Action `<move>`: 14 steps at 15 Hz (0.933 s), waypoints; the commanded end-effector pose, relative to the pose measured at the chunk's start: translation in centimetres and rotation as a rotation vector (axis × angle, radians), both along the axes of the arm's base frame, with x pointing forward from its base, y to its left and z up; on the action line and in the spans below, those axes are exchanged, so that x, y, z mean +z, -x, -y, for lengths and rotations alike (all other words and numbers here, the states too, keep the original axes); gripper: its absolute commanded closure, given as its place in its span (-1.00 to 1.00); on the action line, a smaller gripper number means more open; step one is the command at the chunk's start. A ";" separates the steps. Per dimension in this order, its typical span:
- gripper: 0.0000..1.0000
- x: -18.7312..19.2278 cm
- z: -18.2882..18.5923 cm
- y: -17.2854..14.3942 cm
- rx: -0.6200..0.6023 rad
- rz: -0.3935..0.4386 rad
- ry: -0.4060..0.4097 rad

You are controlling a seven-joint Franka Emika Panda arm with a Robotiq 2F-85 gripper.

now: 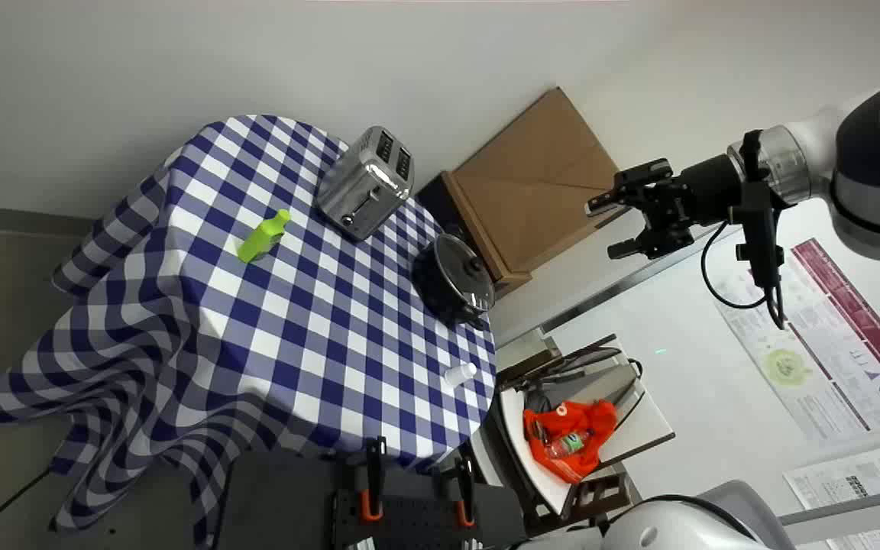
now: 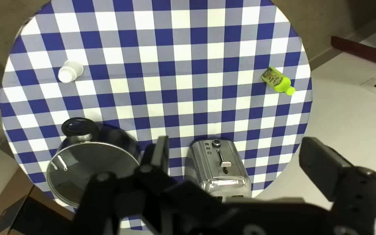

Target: Push the lever on the toaster downwards.

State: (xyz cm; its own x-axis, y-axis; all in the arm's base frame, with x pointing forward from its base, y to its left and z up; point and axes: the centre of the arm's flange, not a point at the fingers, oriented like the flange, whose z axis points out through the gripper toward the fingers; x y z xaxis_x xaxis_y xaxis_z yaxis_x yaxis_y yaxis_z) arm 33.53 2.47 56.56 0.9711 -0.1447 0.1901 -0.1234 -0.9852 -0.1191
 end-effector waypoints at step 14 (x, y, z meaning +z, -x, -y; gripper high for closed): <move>-1.00 0.0 0.5 -1.7 -0.038 0.138 0.122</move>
